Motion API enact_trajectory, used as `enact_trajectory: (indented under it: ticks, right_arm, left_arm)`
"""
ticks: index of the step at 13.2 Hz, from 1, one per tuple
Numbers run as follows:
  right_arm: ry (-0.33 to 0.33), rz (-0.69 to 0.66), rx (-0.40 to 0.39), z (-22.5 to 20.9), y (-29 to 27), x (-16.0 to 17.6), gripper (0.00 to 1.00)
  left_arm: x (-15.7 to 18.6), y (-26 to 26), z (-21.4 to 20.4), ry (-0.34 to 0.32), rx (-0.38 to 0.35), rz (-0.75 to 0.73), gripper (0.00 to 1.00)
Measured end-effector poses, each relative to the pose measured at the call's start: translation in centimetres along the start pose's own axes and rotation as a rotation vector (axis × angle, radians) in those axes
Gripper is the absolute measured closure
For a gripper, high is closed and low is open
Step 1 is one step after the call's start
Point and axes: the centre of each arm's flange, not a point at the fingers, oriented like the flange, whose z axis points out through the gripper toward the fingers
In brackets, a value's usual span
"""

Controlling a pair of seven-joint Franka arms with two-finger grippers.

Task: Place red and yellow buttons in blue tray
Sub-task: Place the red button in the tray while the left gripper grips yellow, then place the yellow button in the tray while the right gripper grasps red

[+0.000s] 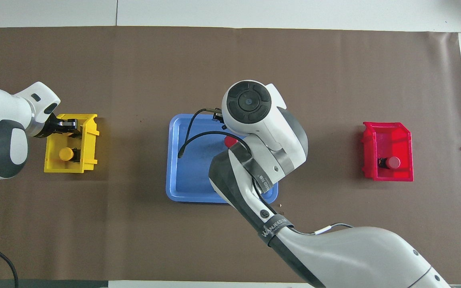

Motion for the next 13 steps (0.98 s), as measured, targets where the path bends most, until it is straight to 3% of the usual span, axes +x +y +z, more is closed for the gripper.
enact_trajectory:
  ticks: [3,5,7,10,13]
  right_arm:
    - [-0.022,-0.106,-0.029,-6.4,15.1,6.9,0.01]
    - [-0.060,-0.174,-0.040,-7.2,24.8,7.3,0.04]
    - [-0.108,-0.219,-0.044,-5.5,31.8,5.7,0.09]
    - [-0.104,-0.241,-0.015,-1.6,37.8,3.6,0.14]
    - [-0.092,-0.278,-0.009,1.8,39.6,1.4,0.18]
  left_arm:
    - [1.6,0.7,-3.1,-0.015,0.003,0.115,0.59]
    - [3.9,2.9,-8.6,-0.073,0.007,0.185,0.59]
    - [5.3,8.6,-12.3,-0.088,0.014,0.178,0.59]
    - [3.2,22.7,-10.5,-0.072,0.022,0.116,0.59]
    - [-2.2,35.0,-6.3,-0.024,0.002,0.120,0.59]
